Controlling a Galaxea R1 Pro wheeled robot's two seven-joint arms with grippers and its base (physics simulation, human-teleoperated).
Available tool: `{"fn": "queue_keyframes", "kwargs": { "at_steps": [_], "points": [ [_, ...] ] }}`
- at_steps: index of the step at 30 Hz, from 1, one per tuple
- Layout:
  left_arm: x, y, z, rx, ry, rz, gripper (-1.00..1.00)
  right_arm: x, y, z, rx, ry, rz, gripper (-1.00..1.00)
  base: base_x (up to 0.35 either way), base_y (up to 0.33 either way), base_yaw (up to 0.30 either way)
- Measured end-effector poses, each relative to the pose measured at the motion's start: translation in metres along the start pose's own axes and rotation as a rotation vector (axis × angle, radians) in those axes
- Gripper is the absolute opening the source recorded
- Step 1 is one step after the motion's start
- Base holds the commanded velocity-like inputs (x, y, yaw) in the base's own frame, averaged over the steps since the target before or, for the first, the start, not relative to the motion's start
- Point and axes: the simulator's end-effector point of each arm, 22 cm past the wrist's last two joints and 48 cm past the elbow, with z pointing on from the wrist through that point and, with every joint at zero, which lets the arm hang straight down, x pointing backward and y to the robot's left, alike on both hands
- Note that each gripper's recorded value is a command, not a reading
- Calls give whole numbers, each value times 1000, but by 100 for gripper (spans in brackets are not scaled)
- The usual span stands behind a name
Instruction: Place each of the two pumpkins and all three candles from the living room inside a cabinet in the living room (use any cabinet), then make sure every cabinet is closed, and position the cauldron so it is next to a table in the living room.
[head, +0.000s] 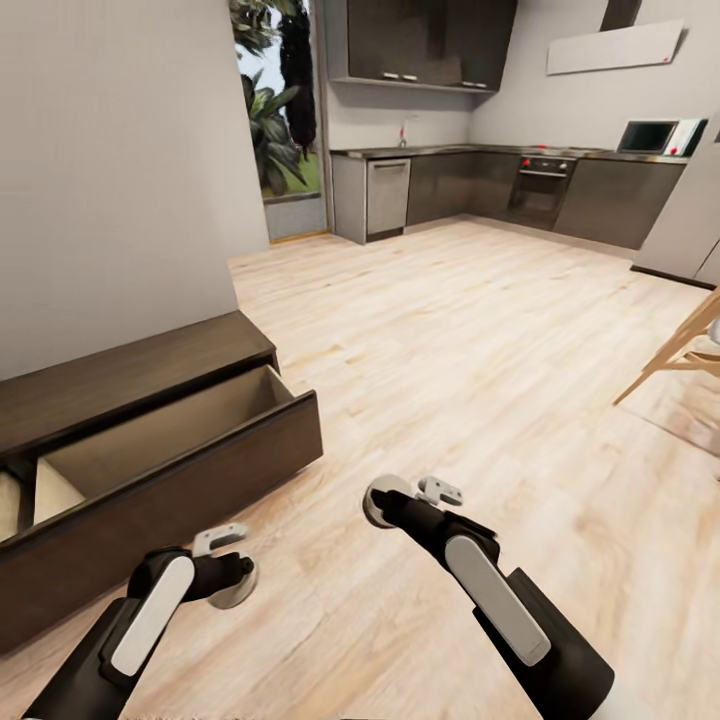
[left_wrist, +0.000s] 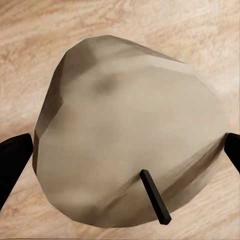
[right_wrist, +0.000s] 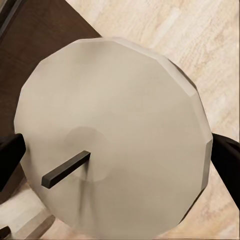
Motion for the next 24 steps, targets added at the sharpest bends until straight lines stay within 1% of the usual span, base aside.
{"fn": "queue_keyframes", "kwargs": {
  "at_steps": [3,8,10,12,14,18,24],
  "points": [
    [-4,-2,-7,-1,-2,0,-100,-6,-4,-5,34,-3,-1,-100,0,0,268],
    [-11,-5,-17,1,-5,1,-100,-14,-1,-12,52,-3,-1,-100,0,0,268],
    [-13,-6,-22,2,-6,1,-100,-17,-5,-15,78,-4,-2,-100,0,0,268],
    [-16,-7,-26,3,-7,1,-100,-21,-11,-19,119,-6,-4,-100,0,0,268],
    [-19,-8,-31,3,-9,1,-100,-22,-16,-23,154,5,-16,-100,0,0,268],
    [-24,-10,-39,5,-12,1,-100,-21,-22,-29,197,35,-51,-100,0,0,268],
    [-32,-13,-52,6,-16,1,-100,-29,-19,-37,217,42,-60,-100,0,0,268]
  ]
}}
